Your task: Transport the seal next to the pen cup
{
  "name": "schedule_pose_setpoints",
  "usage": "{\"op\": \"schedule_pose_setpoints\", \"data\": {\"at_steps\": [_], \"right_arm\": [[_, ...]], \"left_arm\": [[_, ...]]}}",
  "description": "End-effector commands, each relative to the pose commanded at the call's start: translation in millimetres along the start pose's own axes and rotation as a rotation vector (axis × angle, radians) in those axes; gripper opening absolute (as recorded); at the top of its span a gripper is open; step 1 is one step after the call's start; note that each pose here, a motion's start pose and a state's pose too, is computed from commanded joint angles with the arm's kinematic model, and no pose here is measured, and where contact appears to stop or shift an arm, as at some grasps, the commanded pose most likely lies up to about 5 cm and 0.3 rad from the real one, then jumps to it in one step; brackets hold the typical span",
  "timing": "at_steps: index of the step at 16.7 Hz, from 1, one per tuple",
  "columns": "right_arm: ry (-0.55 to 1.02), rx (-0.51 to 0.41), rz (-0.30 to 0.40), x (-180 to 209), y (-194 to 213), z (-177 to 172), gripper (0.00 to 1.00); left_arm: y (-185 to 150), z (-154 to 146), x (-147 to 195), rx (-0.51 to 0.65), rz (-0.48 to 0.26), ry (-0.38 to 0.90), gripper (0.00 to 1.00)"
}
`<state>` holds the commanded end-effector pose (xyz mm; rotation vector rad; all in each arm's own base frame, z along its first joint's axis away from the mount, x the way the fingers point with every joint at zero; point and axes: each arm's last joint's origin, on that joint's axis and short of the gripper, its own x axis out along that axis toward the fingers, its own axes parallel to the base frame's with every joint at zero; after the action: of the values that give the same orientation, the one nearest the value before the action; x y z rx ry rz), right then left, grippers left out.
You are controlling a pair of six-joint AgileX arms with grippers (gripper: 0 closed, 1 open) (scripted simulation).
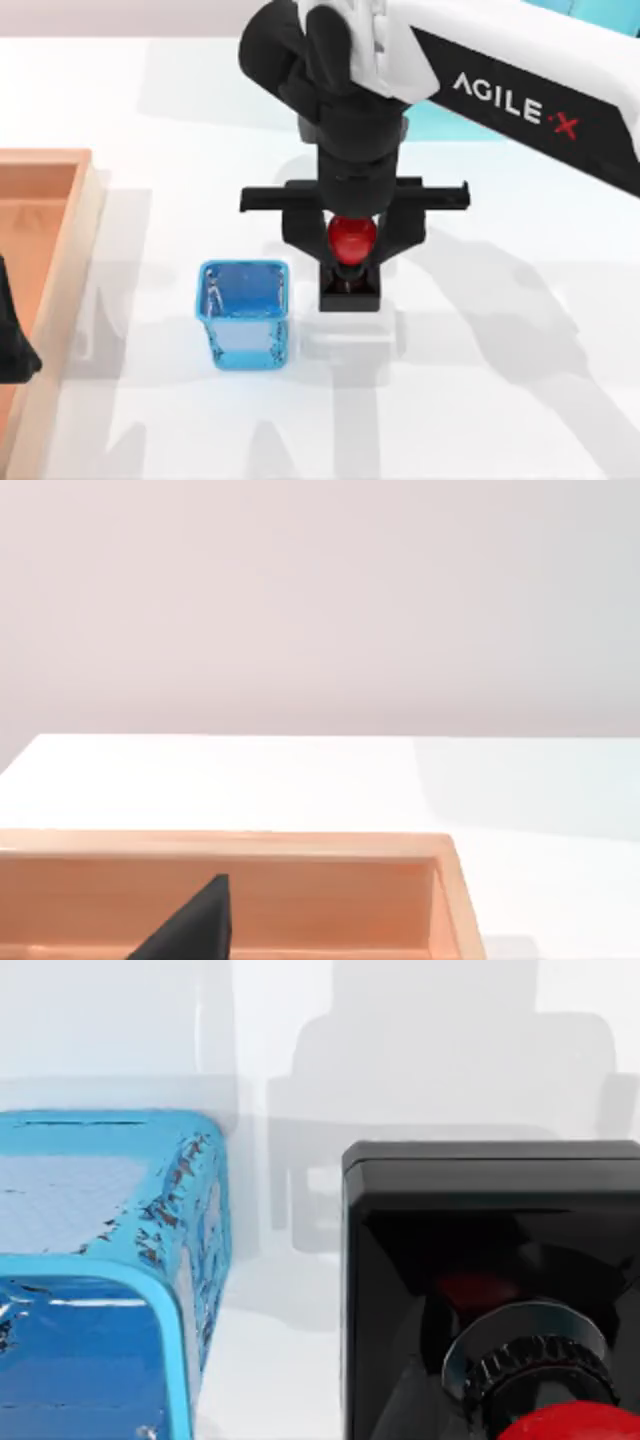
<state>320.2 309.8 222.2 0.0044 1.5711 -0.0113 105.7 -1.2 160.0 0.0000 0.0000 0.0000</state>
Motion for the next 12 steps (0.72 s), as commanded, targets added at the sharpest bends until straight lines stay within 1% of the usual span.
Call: {"op": "schedule_pose_setpoints", "data": {"at_steps": [12], "right_arm": [[0.000,0.000,0.000,0.0,0.0,0.0,0.90]], "left_arm": [[0.0,0.0,0.0,0.000,0.000,0.000,1.00]]}}
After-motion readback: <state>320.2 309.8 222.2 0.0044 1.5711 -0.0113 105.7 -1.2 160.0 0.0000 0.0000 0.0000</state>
